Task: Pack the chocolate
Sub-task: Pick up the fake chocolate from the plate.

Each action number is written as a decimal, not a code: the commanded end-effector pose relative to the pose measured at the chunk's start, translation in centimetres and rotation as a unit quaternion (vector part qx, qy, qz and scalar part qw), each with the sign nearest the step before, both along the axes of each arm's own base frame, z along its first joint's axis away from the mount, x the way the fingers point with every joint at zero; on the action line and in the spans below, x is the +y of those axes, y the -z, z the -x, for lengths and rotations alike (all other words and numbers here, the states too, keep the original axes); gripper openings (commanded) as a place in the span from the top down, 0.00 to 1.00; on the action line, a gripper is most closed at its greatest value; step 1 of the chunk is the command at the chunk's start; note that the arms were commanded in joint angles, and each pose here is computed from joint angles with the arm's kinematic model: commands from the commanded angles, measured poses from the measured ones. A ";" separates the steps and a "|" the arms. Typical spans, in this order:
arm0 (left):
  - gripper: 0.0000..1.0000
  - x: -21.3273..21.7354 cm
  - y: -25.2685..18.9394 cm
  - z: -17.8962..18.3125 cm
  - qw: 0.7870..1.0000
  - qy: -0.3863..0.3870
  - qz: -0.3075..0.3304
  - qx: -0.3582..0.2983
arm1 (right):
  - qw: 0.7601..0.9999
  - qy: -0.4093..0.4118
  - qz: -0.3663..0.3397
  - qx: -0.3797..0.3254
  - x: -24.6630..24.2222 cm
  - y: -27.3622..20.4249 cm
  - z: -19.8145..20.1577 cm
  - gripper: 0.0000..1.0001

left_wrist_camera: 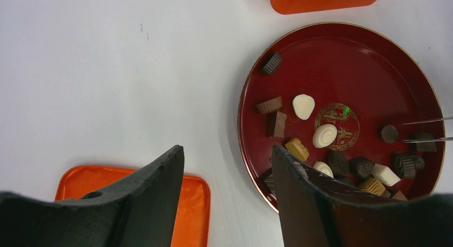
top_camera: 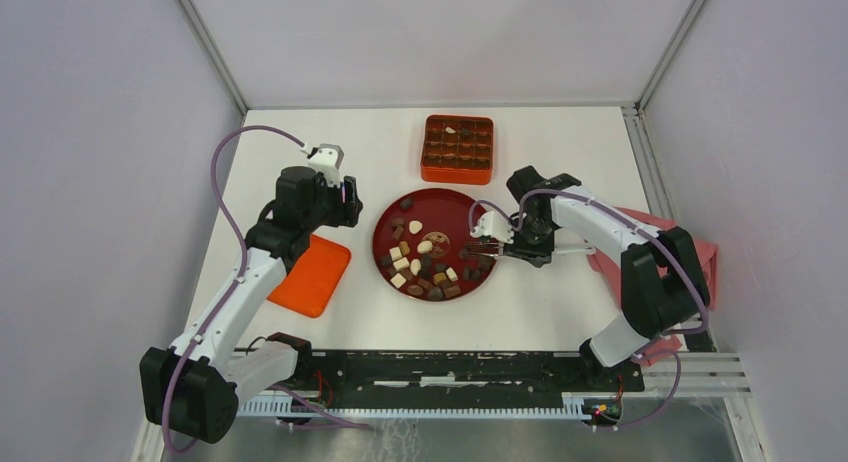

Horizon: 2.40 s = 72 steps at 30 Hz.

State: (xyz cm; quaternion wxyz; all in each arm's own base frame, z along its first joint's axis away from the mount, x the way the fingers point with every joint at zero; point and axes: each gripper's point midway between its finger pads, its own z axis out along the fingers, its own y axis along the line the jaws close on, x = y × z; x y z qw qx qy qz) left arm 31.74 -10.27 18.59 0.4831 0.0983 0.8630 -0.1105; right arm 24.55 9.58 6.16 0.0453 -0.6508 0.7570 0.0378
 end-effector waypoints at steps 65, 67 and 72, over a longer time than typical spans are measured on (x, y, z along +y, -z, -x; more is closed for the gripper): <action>0.33 0.2 -1.1 -0.2 0.999 0.014 -0.012 -0.026 | 0.996 0.023 -0.079 -0.019 3.6 -3.0 -3.9 1.00; 0.33 0.2 -1.1 -0.2 0.999 0.014 -0.012 -0.026 | 0.994 0.042 -0.094 -0.033 3.7 -3.7 -5.0 1.00; 0.33 0.1 -1.2 -0.2 0.999 0.015 -0.012 -0.028 | 0.982 0.112 -0.134 -0.077 3.7 -5.8 -9.9 1.00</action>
